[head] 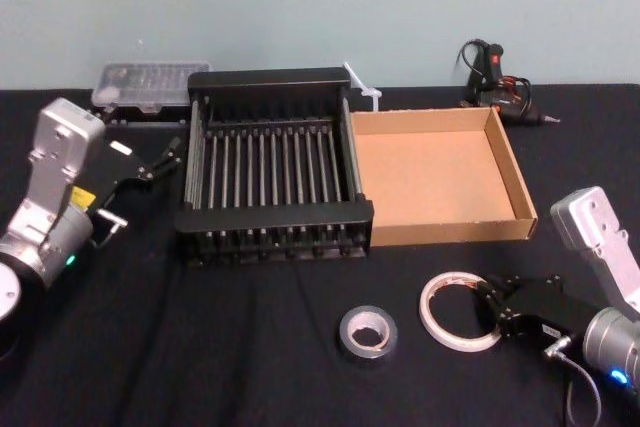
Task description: Pick up the white tape and place it into the black box , Pick up the silver tape and place it into the brown box.
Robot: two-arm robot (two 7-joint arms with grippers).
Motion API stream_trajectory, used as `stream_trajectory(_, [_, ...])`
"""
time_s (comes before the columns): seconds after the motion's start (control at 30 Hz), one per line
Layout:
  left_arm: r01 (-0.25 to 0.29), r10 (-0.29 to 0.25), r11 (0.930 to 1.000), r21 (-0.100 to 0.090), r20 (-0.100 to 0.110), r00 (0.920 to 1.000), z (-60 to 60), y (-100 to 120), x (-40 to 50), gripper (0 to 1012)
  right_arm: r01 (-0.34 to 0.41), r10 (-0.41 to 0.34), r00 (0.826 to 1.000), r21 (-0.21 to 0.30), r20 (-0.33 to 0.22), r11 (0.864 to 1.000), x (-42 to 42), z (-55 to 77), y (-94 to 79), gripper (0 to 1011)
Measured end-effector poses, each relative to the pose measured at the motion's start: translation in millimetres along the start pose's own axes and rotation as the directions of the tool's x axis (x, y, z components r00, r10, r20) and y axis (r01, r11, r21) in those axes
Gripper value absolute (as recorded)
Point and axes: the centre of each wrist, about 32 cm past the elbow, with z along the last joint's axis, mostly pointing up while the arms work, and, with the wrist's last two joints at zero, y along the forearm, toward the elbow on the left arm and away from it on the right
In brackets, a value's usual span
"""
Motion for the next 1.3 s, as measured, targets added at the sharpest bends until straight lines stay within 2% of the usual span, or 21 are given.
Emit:
stream_trajectory(0.8, [0.000, 0.000, 1.0000, 0.000, 0.000, 1.0000, 0.0, 0, 0.0, 1001, -0.001, 0.001, 1.000, 0.002, 0.001, 1.000, 0.0, 0.5, -0.3, 98])
stream_trajectory(1.3, [0.000, 0.000, 1.0000, 0.000, 0.000, 1.0000, 0.0, 0, 0.0, 1002, -0.010, 0.010, 1.000, 0.058, -0.005, 0.998, 3.4, 13.5, -9.8, 98])
